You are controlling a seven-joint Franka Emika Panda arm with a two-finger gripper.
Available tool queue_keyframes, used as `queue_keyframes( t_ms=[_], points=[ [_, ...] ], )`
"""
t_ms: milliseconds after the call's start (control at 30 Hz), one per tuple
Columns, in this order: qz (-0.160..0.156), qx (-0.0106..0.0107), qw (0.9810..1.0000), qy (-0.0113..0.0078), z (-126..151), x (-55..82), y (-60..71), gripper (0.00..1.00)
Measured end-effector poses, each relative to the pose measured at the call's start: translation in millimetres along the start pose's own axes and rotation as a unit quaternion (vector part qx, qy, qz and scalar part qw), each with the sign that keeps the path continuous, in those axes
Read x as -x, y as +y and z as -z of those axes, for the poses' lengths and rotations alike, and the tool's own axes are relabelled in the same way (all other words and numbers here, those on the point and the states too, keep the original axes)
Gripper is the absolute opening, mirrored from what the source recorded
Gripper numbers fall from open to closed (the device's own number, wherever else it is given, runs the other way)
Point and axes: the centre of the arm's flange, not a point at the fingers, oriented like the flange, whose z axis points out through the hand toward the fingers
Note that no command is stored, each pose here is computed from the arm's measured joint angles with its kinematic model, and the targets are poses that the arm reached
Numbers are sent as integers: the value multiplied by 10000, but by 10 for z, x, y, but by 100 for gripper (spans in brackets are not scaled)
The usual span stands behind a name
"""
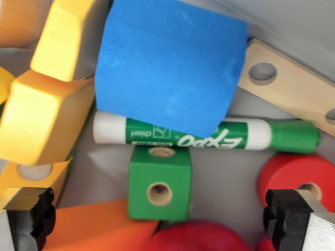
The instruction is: Pick an object from the bin
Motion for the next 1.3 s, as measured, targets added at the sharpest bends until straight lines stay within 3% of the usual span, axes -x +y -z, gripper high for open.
queue_keyframes(
  t_ms=[333,667,700,1300],
  points=[
    [-2,-11,10000,0,-346,-3,-1,100],
    [-5,-13,10000,2,-509,-6,3,100],
    [-5,-13,10000,3,-511,-6,3,0],
    [0,-14,10000,7,-510,-6,-3,0]
  ],
)
